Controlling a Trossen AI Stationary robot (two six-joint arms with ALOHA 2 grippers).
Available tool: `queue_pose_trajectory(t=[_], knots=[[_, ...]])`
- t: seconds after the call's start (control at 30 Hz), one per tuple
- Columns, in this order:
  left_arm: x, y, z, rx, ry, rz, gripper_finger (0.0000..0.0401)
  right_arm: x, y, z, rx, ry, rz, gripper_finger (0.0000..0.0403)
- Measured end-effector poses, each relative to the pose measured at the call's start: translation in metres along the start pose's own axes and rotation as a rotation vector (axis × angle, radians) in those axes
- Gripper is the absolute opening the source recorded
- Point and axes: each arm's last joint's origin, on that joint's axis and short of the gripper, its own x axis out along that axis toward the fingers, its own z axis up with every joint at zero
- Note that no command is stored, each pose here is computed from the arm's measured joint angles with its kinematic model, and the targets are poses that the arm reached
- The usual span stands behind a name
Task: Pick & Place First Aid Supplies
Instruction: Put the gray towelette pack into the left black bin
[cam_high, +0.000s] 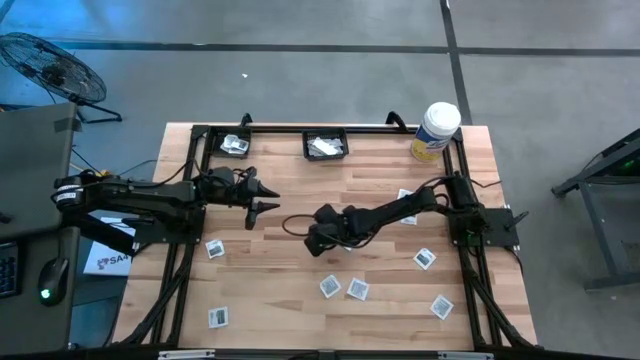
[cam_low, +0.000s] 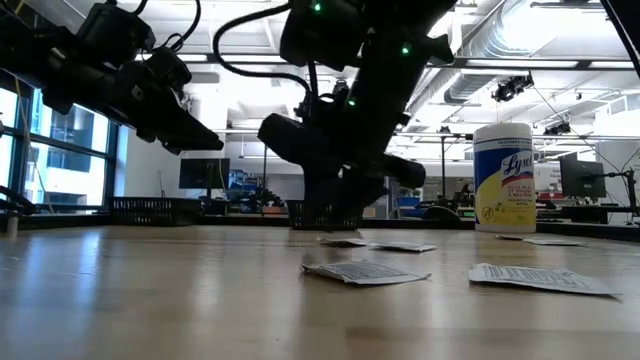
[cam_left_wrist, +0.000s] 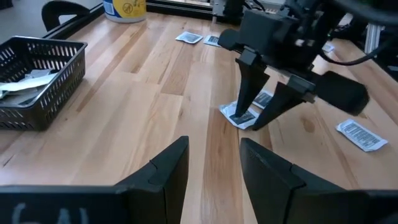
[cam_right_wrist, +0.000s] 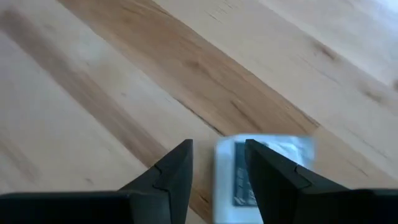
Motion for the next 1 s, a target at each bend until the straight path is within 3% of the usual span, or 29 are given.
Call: queue_pose_trajectory(t=[0.23, 0.37, 0.57, 0.77, 1.0], knots=[[0.0, 0.0, 0.0, 0.001, 0.0, 0.0, 0.0142, -0.001, -0.012, -0.007, 0.09, 0.029, -0.137, 0.0139], [0.0, 0.0, 0.0, 0.001, 0.0, -0.001, 0.0142, -0.001, -0.01, -0.007, 0.084, 0.056, -0.105, 0.0139], [0.0, -0.001, 0.0, 0.003, 0.001, -0.021, 0.0142, 0.001, 0.001, -0.009, -0.027, 0.086, 0.019, 0.0139], [0.002, -0.012, -0.003, 0.036, 0.022, -0.228, 0.0142, 0.002, 0.023, -0.02, -0.177, 0.044, 0.169, 0.0139], [0.007, -0.059, -0.013, 0.203, 0.047, -0.397, 0.0142, -0.015, 0.044, -0.03, -0.267, -0.052, 0.257, 0.0139]])
